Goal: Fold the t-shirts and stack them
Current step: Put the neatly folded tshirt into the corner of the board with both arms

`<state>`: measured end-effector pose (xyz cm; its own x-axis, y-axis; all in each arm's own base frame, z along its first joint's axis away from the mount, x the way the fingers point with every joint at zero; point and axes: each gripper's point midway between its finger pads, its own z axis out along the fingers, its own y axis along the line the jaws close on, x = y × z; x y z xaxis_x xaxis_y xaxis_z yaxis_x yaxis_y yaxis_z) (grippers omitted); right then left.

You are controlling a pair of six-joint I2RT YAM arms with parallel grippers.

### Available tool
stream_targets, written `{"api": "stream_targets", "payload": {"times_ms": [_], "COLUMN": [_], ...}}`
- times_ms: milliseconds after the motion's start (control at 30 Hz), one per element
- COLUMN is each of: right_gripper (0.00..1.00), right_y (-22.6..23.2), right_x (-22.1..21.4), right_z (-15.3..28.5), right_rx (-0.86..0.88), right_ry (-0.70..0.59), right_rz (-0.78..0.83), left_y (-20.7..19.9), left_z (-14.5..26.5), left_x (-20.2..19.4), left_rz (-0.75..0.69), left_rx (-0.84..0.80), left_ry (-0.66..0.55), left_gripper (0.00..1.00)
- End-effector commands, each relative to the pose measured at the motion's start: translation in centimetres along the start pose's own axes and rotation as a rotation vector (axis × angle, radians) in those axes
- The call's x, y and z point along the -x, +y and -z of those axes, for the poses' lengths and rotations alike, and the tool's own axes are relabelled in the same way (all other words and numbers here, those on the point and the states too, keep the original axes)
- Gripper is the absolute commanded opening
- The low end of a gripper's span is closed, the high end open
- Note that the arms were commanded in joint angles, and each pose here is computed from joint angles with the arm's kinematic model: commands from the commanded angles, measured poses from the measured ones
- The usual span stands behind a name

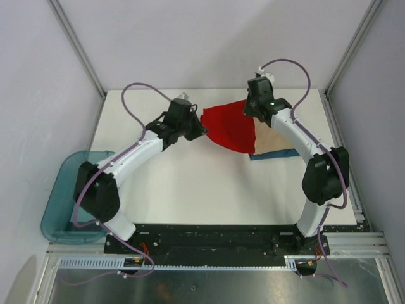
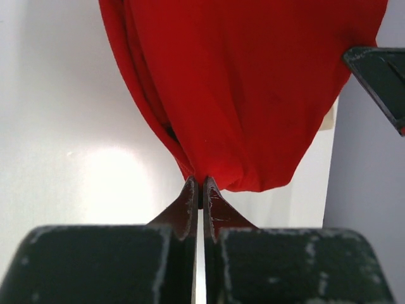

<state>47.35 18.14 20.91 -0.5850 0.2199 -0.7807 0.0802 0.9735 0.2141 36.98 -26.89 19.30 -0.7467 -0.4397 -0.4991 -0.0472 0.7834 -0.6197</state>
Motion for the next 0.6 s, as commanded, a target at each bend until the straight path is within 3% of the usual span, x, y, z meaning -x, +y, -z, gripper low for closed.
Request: {"api": "stream_targets", "payload": {"times_ms": [0,567], "right_gripper": [0.0,0.0], "right_y": [-2.7,-13.2], "right_x": [6.6,12.5], "right_z": [2.5,-1.3], "right_rx": [-0.006,-0.079], "right_ry": [-0.145,-0.216], "right_rz": [-0.057,-0.209], "left_y": [-5.2,-17.4], "left_z": [-1.1,-9.3], "left_x": [0.7,-2.6], "left_rz": [-0.007,-0.058], "left_rx": [-0.079,-0.235], "left_ry": [-0.029,0.013], "left_gripper": [0.0,0.0]}}
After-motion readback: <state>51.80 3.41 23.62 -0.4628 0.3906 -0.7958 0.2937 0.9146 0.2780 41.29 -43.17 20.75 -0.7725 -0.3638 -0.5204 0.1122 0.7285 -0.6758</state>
